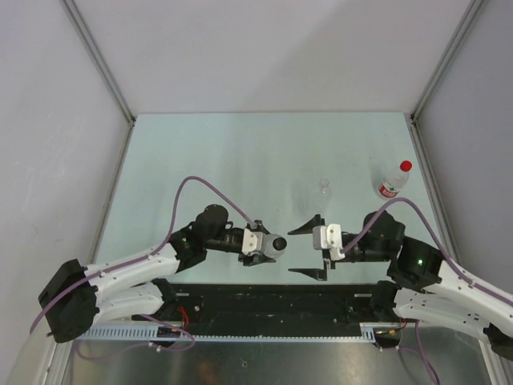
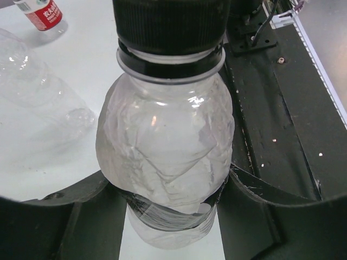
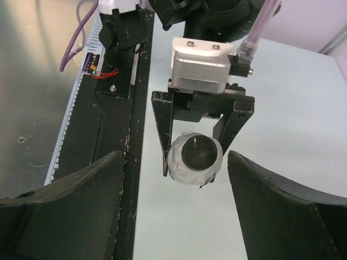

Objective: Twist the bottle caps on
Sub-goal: Screw the bottle cap onto the plastic bottle.

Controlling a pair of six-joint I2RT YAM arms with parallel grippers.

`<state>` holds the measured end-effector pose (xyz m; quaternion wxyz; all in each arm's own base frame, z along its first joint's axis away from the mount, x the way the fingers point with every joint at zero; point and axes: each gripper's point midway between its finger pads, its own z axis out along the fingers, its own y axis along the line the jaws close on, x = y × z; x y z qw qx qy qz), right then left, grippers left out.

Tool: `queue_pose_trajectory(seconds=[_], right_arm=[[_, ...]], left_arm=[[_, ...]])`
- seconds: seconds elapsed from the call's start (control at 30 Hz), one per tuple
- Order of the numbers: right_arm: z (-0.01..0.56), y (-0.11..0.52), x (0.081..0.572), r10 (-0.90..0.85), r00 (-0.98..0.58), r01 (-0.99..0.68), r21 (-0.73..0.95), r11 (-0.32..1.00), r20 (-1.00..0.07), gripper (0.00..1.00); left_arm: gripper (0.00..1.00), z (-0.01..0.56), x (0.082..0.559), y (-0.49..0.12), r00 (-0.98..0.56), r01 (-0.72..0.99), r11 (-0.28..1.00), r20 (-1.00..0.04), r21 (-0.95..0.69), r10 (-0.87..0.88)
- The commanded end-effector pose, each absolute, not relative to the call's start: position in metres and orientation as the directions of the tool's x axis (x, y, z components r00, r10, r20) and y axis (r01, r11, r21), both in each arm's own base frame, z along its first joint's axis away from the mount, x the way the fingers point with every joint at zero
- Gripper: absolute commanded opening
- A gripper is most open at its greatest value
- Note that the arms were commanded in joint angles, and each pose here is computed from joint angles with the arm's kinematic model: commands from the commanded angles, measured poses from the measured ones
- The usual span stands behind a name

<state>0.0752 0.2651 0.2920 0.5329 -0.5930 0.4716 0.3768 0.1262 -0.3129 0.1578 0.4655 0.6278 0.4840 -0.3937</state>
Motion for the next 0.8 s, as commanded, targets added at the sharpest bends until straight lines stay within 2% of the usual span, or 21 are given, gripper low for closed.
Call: queue_pose_trajectory(seconds=[0.0,0.4,0.77], right_arm=[[0.295,0.279,0.077,-0.131,0.333,-0.943,-0.332,-0.031,-0.934,0.80],[0.277,0.292,0.091,-0.194,0.314,-0.948,-0.317,-0.017,-0.929,0.64],[0.266,0.290,0.096,-0.243,0.292,-0.954,-0.300,-0.002,-0.925,0.60]], left_arm=[[0.24,0.164,0.124,-0.316,0.254,0.964,-0.142,-0.941,0.226,0.225],[0.24,0.165,0.123,-0.317,0.246,0.965,-0.149,-0.942,0.216,0.227],[0.25,0.167,0.123,-0.317,0.242,0.966,-0.148,-0.943,0.213,0.227]])
